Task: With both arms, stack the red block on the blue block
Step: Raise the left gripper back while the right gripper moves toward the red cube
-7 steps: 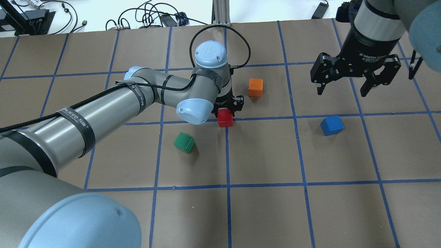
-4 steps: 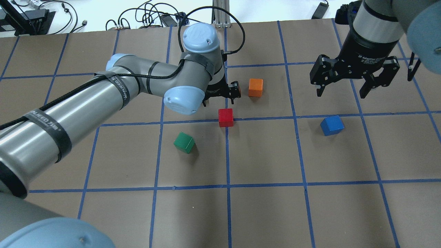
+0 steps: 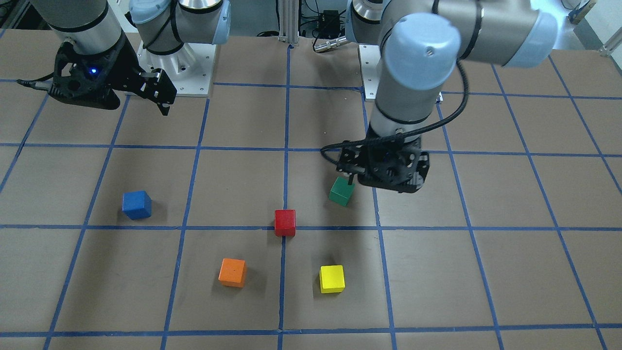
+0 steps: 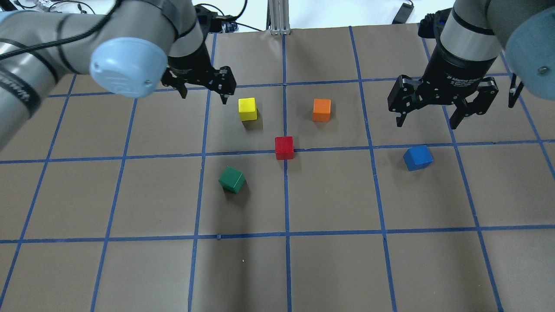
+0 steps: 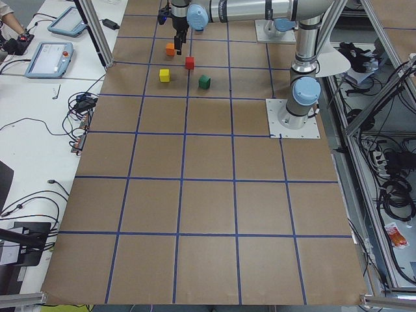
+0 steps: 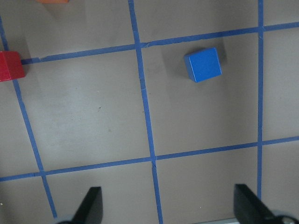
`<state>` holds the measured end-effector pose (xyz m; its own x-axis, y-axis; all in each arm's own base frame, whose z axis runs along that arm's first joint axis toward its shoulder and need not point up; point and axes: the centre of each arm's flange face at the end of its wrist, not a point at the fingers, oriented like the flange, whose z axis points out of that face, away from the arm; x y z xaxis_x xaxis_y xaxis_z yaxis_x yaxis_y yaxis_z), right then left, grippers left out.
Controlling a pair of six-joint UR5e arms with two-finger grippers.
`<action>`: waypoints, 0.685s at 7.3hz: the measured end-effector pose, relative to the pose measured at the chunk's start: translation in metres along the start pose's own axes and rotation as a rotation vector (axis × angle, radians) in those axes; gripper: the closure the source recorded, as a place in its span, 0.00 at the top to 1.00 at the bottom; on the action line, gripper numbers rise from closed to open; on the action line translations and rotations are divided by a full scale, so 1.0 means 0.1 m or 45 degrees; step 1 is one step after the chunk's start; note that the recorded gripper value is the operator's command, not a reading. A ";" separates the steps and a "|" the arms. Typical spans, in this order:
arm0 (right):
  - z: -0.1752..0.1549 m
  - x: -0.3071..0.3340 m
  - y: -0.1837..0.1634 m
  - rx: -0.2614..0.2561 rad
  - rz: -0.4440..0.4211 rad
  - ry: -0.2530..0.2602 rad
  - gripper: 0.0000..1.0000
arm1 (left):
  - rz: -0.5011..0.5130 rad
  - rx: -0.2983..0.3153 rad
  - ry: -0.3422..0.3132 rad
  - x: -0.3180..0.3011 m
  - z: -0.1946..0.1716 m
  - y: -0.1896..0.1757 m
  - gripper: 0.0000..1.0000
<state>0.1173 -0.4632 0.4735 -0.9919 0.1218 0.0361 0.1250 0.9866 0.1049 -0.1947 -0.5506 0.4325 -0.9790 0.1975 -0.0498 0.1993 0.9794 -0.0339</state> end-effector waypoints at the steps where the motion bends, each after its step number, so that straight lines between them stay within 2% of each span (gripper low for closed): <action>1: 0.02 -0.01 -0.02 -0.005 0.002 -0.003 1.00 | 0.001 -0.003 -0.010 -0.17 -0.29 0.21 1.00; 3: 0.19 -0.12 -0.25 -0.003 -0.005 -0.019 1.00 | -0.035 -0.005 -0.014 -0.42 -0.62 0.48 1.00; 5: 0.47 -0.53 -0.55 0.065 -0.085 -0.024 1.00 | -0.092 0.006 -0.007 -0.67 -0.73 0.57 1.00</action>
<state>0.1614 -0.5189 0.4188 -0.9983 0.0575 0.0123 0.0581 0.9967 0.0559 -0.1210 -0.5052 0.5064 -0.9906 0.1263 -0.0526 0.1285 0.9908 -0.0422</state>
